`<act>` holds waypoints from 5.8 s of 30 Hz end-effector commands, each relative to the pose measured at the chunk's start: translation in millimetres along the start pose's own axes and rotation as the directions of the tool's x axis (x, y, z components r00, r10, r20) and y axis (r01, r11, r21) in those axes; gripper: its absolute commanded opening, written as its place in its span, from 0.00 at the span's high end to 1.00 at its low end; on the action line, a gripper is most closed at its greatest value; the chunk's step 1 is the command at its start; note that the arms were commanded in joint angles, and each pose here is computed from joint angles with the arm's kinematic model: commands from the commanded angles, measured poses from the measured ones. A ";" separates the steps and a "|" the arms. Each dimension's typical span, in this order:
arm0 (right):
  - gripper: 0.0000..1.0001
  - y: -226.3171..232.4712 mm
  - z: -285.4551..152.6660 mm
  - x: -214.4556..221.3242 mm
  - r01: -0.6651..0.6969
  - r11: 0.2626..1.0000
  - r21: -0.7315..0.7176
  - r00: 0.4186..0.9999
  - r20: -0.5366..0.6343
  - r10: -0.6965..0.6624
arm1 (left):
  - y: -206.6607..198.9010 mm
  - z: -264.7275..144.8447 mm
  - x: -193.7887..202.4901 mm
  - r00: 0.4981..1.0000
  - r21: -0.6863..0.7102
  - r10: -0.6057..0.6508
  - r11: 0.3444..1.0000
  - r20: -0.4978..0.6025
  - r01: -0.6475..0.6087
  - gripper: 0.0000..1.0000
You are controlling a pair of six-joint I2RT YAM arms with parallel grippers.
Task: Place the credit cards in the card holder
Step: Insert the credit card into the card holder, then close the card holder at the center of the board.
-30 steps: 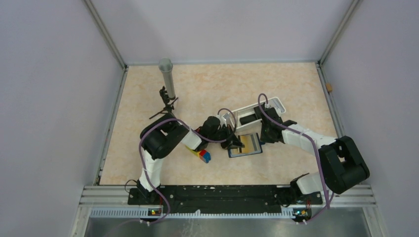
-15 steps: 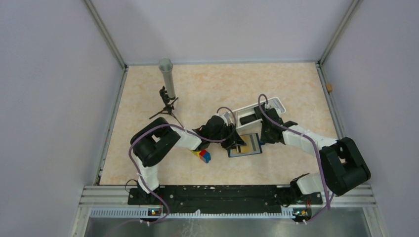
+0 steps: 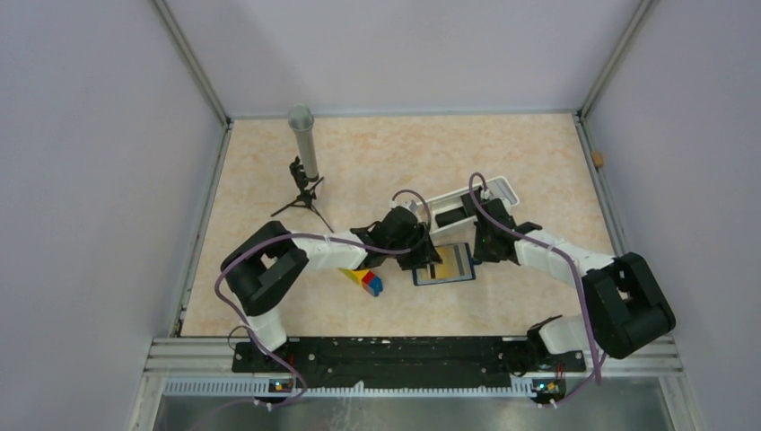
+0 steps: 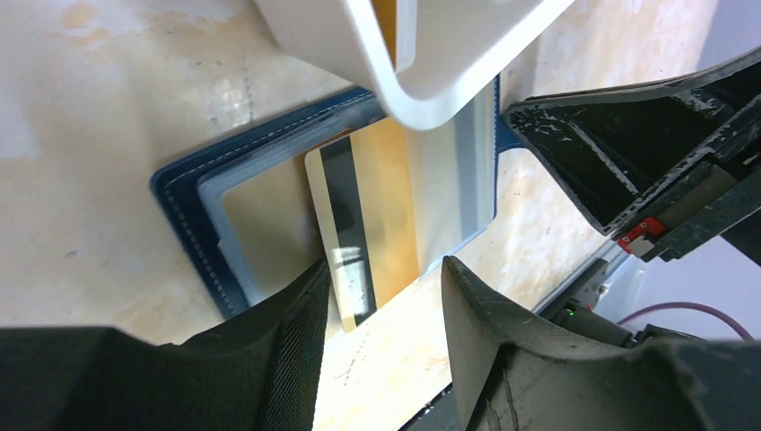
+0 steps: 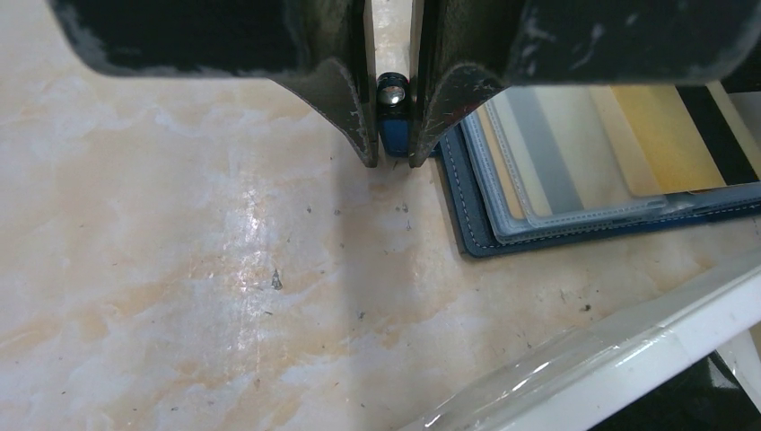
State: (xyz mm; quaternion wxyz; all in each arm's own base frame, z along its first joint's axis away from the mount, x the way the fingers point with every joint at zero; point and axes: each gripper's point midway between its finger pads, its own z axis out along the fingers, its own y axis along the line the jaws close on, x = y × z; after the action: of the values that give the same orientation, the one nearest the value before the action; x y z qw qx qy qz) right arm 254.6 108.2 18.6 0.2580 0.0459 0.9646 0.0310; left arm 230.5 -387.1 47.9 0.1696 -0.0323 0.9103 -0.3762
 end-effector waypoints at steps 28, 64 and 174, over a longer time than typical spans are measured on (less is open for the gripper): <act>0.95 -15.1 -4.2 14.2 0.014 0.999 0.035 0.999 -0.032 -0.013 | -14.4 19.2 10.4 0.993 0.053 0.098 0.994 -0.058 -0.095 0.50; 0.95 -20.1 -6.1 16.2 -0.001 0.999 0.048 1.000 -0.030 0.003 | -15.8 0.7 -3.1 0.995 -0.035 0.093 0.995 0.041 -0.091 0.29; 1.00 125.7 -93.9 -20.6 0.103 0.879 -0.465 0.994 0.017 -0.108 | 11.6 -107.4 -42.3 0.994 0.130 0.104 0.986 0.037 -0.108 0.07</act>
State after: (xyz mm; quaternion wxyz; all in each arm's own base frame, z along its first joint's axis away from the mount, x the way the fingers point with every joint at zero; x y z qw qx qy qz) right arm 234.6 186.2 120.6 0.2641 -0.0511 0.9439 0.1913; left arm 239.0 -300.8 104.6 0.1881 -0.0053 0.8939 -0.4068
